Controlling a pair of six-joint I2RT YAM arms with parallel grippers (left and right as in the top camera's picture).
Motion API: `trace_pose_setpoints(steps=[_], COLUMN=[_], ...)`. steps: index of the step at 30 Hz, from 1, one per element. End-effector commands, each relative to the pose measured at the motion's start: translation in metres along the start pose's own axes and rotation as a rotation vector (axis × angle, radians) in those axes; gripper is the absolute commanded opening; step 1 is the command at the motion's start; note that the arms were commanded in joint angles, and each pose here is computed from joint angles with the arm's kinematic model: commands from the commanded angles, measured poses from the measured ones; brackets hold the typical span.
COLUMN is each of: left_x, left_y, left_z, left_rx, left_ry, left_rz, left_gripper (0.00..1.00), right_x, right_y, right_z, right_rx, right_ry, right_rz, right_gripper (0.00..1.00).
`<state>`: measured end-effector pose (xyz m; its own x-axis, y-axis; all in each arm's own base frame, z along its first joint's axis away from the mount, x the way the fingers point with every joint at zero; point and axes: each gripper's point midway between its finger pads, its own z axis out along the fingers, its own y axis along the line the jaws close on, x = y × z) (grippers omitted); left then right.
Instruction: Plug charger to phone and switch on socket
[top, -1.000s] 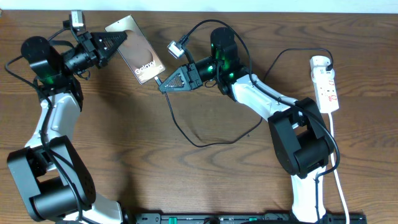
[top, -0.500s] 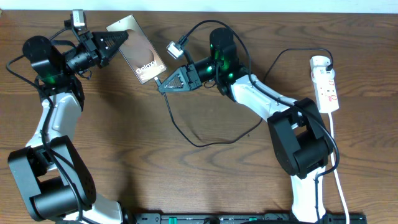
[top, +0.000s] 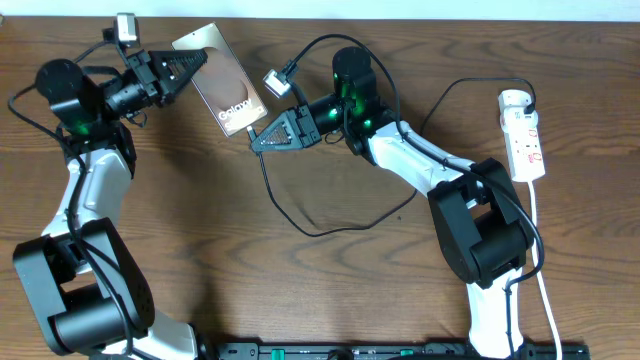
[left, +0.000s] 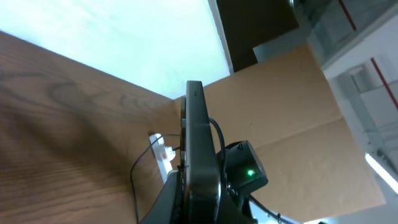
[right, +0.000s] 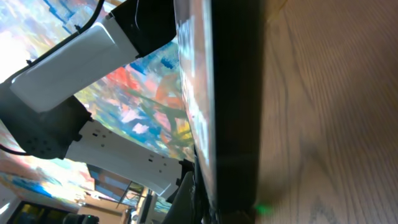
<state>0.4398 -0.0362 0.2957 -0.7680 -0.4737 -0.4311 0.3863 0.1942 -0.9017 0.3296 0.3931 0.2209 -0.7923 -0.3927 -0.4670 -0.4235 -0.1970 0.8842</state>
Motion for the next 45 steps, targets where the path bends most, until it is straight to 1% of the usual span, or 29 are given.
trace_pose_setpoints(steps=[1,6,17,19,20,21,22,24,31,34,35,39,41,45], left_x=[0.015,0.021,0.020,0.018,0.017,0.017,0.015,0.014,0.013,0.008,0.001,-0.006,-0.007,-0.003], left_y=[-0.013,-0.015,-0.015,-0.014,-0.014,-0.014,-0.013,-0.013,-0.012,-0.010,-0.005,0.006,0.021,0.056], left_z=[0.003,0.002,0.002,0.002,0.003,0.003,0.003,0.003,0.002,-0.003,-0.011,-0.026,-0.037,-0.048], left_rx=[0.038,0.047,0.047,0.043,0.042,0.041,0.038,0.036,0.035,0.026,0.007,-0.026,-0.062,-0.163], left_ry=[0.092,0.125,0.122,0.110,0.105,0.100,0.090,0.083,0.080,0.059,0.026,-0.010,-0.032,-0.079], left_rz=[0.028,0.028,0.028,0.032,0.032,0.036,0.036,0.042,0.086,0.103,0.084,0.057,0.025,-0.063], left_gripper=[0.07,0.07,0.07,0.07,0.07,0.07,0.07,0.07,0.07,0.07,0.07,0.07,0.07,0.07], right_x=[-0.007,-0.006,-0.007,-0.007,-0.007,-0.007,-0.006,-0.005,-0.004,-0.012,-0.018,-0.028,-0.033,-0.040], right_y=[-0.004,-0.003,-0.003,-0.003,-0.003,-0.003,-0.003,-0.002,-0.001,-0.006,-0.010,-0.015,-0.018,-0.024], right_z=[-0.006,-0.006,-0.007,-0.007,-0.007,-0.007,-0.007,-0.007,-0.009,-0.024,-0.039,-0.073,-0.092,-0.109], right_rx=[0.019,0.016,0.018,0.018,0.018,0.017,0.016,0.012,0.006,0.031,0.055,0.094,0.117,0.159], right_ry=[-0.030,-0.026,-0.029,-0.029,-0.029,-0.028,-0.026,-0.020,-0.012,-0.051,-0.087,-0.150,-0.185,-0.240], right_rz=[-0.029,-0.044,-0.044,-0.044,-0.044,-0.044,-0.044,-0.053,-0.104,-0.115,-0.115,-0.115,-0.122,-0.127], right_gripper=[0.01,0.01,0.01,0.22,0.40,0.55,0.73,0.98,0.99,0.99,0.99,0.99,0.99,0.99])
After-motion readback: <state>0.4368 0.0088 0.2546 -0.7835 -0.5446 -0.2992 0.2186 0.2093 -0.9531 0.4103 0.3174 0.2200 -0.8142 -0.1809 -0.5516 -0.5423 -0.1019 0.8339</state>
